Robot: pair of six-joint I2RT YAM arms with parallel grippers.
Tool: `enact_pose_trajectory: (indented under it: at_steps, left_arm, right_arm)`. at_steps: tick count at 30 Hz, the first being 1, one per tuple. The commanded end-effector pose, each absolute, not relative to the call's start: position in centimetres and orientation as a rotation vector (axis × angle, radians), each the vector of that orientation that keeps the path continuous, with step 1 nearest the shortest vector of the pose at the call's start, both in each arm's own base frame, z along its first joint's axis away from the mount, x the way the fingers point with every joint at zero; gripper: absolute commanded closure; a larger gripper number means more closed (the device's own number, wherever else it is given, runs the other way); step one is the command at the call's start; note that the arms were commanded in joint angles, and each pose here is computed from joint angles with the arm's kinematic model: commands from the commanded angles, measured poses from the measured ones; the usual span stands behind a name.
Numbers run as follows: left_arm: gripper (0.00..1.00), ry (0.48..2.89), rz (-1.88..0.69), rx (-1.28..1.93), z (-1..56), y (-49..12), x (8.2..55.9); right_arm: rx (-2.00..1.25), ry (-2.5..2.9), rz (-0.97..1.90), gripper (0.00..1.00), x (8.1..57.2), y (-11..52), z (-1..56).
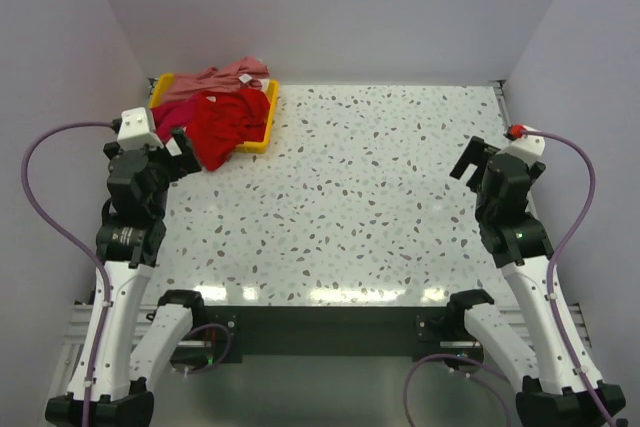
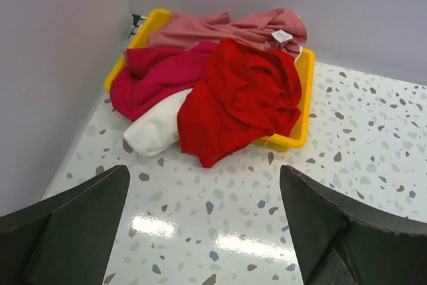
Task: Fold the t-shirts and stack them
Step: Grab the tshirt from the pile
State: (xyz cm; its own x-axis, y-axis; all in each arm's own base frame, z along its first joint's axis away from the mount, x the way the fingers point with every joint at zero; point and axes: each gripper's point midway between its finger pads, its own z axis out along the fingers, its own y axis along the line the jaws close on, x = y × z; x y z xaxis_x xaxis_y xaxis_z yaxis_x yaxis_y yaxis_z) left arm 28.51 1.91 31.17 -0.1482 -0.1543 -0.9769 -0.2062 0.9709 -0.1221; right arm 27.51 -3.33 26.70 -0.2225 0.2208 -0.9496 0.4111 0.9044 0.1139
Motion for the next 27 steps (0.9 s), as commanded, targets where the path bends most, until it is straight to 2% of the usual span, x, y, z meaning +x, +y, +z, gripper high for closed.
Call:
enact_pose_trajectory:
  at_steps: [1,10,13,19,27]
  left_arm:
    - [0.00,1.720,0.080,-0.285,31.6,2.5,28.5]
    - [0.00,1.694,0.073,-0.269,32.1,2.3,29.2]
    - [0.00,1.728,0.069,-0.270,31.5,2.0,31.4]
    - [0.00,1.947,0.073,-0.267,27.1,1.3,38.3]
    - [0.00,2.008,0.217,-0.299,25.5,3.0,44.0]
  right_arm:
    - [0.491,1.768,-0.164,0.01,27.4,-3.4,28.4]
    - [0.458,1.774,-0.135,0.01,27.7,-2.7,28.2]
    - [0.448,1.780,-0.122,0.01,27.8,-2.5,28.3]
    - [0.432,1.794,-0.095,0.01,27.9,-1.9,27.9]
    - [0.410,1.807,-0.070,0.01,28.0,-1.4,27.7]
